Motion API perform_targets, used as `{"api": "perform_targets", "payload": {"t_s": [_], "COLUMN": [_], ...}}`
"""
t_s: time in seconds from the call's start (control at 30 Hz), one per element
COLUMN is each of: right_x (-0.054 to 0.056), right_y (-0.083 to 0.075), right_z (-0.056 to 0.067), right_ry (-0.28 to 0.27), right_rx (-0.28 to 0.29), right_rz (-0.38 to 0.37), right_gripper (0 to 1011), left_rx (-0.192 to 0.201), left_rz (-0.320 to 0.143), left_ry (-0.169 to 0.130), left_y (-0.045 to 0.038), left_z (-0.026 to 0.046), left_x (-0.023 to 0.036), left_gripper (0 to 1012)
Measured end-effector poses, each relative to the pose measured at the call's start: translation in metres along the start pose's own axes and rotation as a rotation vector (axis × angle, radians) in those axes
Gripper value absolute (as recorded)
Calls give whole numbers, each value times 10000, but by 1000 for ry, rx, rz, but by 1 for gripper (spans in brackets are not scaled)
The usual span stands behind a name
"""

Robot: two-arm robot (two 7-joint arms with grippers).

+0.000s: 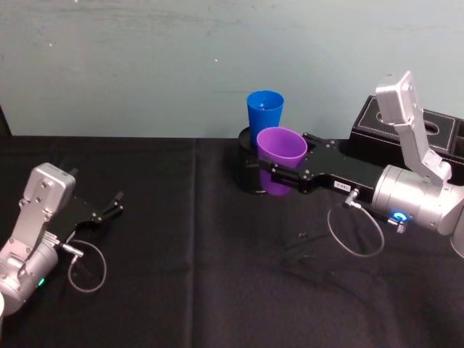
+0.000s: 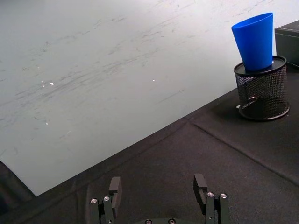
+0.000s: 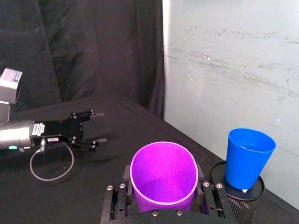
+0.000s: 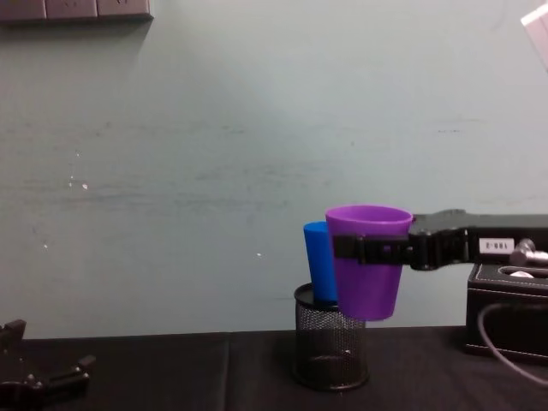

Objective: Pick up one cup with a gripper and tap it against the other cup.

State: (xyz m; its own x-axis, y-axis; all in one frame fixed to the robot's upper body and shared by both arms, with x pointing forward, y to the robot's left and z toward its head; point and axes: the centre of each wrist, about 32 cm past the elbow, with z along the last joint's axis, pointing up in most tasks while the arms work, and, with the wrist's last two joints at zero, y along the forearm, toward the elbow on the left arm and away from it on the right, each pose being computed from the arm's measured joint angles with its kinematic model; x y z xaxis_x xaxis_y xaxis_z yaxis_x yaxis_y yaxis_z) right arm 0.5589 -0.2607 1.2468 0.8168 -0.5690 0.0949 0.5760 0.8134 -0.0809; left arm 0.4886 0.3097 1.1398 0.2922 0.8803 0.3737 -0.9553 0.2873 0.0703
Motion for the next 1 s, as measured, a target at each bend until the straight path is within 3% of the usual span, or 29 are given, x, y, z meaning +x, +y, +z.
{"api": "perform_targets", "payload": {"t_s": [0.5,0.63,1.0], "right_x": [-92,-136,-180], "right_y": [49,59,78], "right_z": [-422,-542,-706], "right_ry": [-65,-78,-73], "right_rx": [-4,-36,-144], "right_rz": [-5,-22,-40], "right_gripper": [726,726,728], "left_rx": [0,0,0], "left_rz": [0,0,0], "left_ry": [0,0,0], "left_y": [0,0,0], "left_z": [0,0,0], "left_x": [0,0,0], "left_gripper": [1011,1011,1011]}}
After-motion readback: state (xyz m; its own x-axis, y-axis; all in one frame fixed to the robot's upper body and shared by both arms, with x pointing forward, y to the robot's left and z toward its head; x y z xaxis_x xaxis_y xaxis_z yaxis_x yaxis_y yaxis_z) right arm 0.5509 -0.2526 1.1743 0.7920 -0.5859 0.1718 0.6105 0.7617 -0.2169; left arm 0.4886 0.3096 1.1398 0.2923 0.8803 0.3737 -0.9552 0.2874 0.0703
